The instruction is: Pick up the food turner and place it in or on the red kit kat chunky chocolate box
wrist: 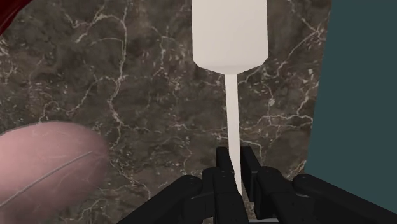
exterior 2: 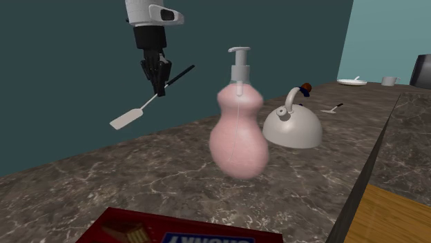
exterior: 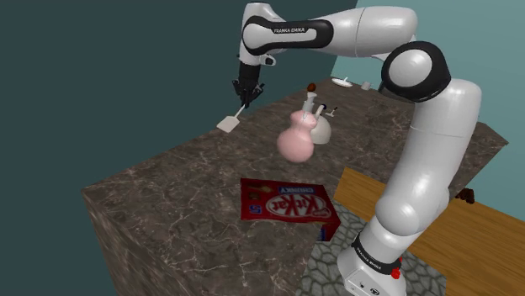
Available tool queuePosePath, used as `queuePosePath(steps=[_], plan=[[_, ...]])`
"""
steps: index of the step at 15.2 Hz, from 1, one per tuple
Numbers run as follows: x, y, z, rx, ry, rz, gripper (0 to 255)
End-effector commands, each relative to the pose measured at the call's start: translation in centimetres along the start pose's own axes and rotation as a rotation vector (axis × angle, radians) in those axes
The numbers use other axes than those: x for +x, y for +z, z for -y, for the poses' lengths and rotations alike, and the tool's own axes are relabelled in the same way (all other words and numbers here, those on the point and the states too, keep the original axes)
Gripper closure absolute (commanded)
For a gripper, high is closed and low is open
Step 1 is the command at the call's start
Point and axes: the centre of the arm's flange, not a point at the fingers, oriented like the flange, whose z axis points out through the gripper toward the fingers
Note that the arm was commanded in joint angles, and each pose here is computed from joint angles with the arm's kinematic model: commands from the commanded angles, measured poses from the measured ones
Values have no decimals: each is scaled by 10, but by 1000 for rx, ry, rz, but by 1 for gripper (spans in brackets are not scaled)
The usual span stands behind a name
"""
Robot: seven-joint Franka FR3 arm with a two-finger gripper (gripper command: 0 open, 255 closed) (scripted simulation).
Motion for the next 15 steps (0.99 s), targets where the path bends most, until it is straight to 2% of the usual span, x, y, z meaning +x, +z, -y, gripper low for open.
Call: queuePosePath(steps=[1,15], plan=[[-5,-5,-12,-1,0,0,255],[-92,-18,-174,-1,0,0,255]])
